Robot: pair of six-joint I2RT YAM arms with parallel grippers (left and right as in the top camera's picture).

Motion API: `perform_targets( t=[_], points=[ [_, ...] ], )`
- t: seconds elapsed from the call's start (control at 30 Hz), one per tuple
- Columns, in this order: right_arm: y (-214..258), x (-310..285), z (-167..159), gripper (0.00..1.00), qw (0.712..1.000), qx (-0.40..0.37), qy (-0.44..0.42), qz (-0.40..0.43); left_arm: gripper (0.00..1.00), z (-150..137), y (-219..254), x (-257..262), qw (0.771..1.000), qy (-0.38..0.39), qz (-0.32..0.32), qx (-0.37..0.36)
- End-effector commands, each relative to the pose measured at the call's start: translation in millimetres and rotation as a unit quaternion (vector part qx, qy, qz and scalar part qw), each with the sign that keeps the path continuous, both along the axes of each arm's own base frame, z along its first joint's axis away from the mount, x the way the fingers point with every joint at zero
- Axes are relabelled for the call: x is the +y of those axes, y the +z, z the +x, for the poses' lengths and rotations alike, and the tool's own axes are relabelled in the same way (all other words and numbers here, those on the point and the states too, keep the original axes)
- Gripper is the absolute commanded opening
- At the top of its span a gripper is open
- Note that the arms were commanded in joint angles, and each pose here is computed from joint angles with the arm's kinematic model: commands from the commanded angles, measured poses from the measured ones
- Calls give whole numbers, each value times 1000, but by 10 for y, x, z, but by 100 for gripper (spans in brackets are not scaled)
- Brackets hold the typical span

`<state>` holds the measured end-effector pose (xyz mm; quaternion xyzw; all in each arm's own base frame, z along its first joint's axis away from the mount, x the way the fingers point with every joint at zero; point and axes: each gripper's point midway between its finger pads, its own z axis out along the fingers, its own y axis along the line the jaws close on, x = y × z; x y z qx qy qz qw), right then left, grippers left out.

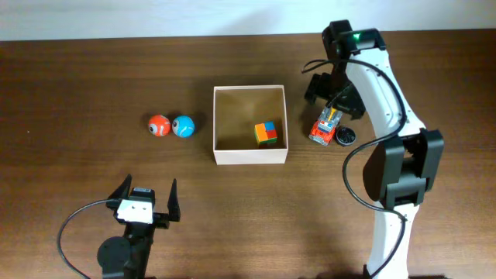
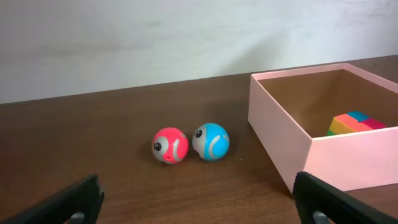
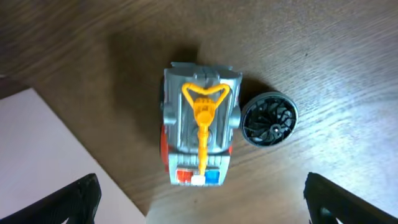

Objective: Pack container
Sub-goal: 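Move the right gripper over the red fire truck and grasp it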

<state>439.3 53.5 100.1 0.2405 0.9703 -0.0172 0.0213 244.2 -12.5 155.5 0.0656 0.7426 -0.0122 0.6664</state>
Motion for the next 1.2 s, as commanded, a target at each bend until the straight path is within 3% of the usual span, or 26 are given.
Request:
perform_targets(
  t=[0.0, 0.93, 1.17],
  points=[
    [-92, -93, -12, 99, 1000, 6, -19, -3, 99, -2, -16, -3, 1000, -3, 7, 1],
    [-608, -5, -15, 100, 999, 6, 35, 20, 99, -2, -16, -3, 1000, -3, 7, 1],
    [-609, -21, 5, 90, 999, 2, 33, 21, 99, -2, -16, -3, 1000, -3, 7, 1]
  ],
)
